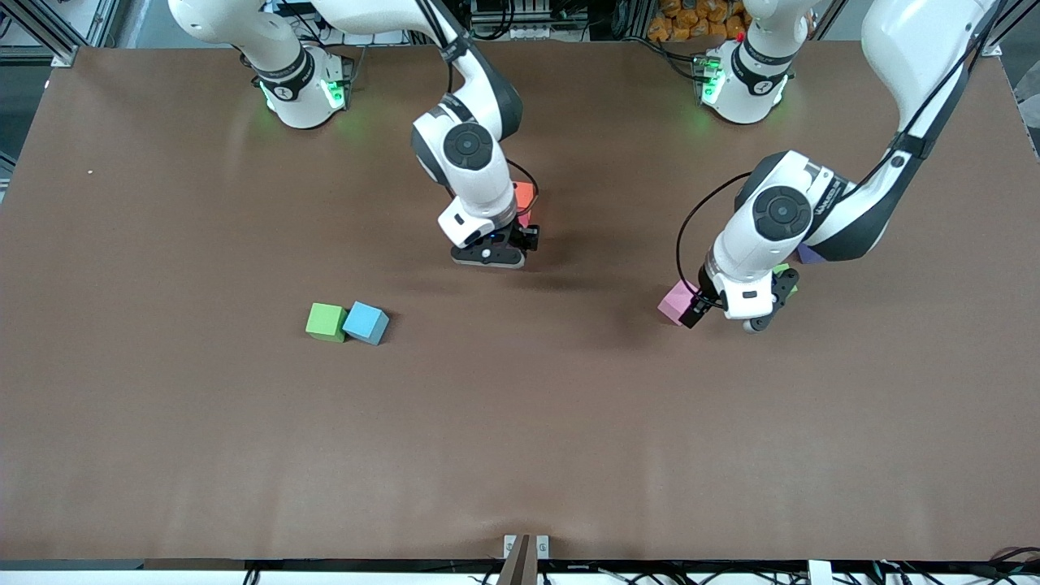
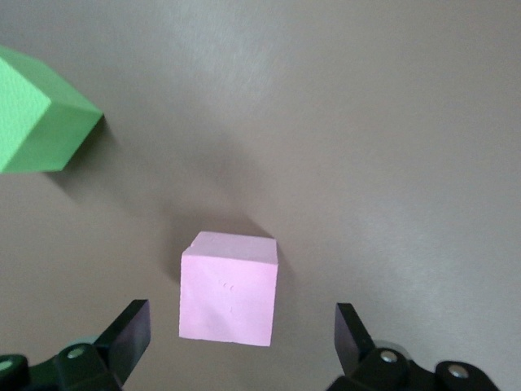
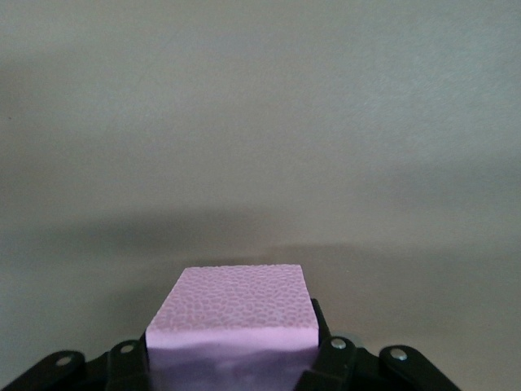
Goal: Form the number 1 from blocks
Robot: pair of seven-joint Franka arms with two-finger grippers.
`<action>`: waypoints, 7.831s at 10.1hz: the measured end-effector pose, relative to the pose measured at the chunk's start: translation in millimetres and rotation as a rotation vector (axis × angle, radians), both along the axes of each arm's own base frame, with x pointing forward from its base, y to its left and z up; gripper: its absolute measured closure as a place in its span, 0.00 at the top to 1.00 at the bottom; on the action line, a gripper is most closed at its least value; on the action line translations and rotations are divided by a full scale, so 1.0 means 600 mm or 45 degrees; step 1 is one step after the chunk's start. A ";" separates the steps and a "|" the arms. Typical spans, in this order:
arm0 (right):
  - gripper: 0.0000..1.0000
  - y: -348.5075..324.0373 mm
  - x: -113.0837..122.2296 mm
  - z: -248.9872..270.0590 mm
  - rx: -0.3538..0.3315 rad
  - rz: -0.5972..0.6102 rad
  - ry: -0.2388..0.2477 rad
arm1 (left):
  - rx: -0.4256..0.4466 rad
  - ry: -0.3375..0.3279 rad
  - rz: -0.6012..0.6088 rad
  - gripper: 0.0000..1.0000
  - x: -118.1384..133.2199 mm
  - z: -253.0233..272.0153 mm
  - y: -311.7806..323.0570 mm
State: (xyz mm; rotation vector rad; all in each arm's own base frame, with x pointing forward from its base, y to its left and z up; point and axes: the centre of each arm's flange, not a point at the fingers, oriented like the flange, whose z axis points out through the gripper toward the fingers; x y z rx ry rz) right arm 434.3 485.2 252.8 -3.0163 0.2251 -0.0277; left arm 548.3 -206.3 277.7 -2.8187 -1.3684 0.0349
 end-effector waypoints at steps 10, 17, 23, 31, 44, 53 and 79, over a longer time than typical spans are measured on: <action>0.66 0.005 -0.018 -0.062 -0.065 0.019 0.023 | -0.021 0.139 0.037 1.00 -0.029 -0.078 -0.026; 0.78 0.011 -0.031 -0.082 -0.086 0.037 0.033 | 0.044 0.157 0.094 1.00 -0.022 -0.118 -0.004; 1.00 -0.004 0.017 -0.034 -0.038 -0.017 -0.030 | 0.039 0.161 0.117 0.74 -0.008 -0.138 -0.013; 1.00 -0.369 0.264 0.170 -0.062 -0.131 -0.110 | -0.028 -0.031 -0.344 0.64 0.004 -0.047 -0.217; 1.00 -0.683 0.323 0.096 -0.124 0.095 0.022 | -0.052 0.040 -0.968 0.64 -0.081 -0.119 -0.528; 0.99 -0.633 0.293 -0.019 -0.077 0.132 0.175 | -0.054 0.047 -1.025 0.64 -0.120 -0.126 -0.567; 0.63 -0.648 0.281 -0.085 -0.030 -0.003 0.268 | 0.002 0.007 -0.990 1.00 -0.124 -0.020 -0.584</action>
